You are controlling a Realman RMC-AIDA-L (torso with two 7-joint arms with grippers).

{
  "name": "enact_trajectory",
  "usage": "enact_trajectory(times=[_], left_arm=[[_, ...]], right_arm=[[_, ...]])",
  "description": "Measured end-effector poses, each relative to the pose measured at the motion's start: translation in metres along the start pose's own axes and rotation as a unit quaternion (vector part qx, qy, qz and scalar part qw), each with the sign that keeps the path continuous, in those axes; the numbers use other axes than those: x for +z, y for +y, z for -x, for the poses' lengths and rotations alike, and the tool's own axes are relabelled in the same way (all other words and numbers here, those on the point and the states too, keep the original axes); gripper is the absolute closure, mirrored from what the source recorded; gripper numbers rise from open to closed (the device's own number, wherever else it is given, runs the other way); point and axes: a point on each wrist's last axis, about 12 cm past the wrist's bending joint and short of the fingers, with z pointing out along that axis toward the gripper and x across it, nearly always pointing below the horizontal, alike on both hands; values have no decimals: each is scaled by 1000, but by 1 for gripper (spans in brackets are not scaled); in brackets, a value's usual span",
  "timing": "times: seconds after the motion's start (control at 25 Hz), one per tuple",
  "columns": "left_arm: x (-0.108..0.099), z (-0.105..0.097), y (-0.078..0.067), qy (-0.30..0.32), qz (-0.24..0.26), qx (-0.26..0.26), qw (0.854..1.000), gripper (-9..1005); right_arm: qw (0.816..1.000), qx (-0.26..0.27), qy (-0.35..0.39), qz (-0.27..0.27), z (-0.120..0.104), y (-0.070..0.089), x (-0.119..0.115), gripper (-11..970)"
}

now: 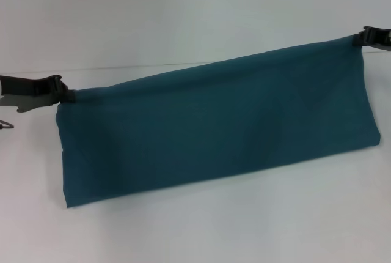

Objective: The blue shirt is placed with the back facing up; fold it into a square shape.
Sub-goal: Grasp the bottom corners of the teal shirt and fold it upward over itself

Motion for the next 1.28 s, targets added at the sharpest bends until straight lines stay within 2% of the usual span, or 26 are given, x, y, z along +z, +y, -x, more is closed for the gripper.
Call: enact_trajectory(times=[0.28,0.6,1.28], left_arm=[[8,1,3,-22,18,2,1000,990],[15,6,0,-43,29,5,999,990],[29,9,-3,-68,39,-7,997,989]], right_arm=[[999,-33,-9,-31,-7,15,22,913],[997,-67,-19,-43,-4,30,33,914],[996,-72,-25,-51,-3,31,35,914]])
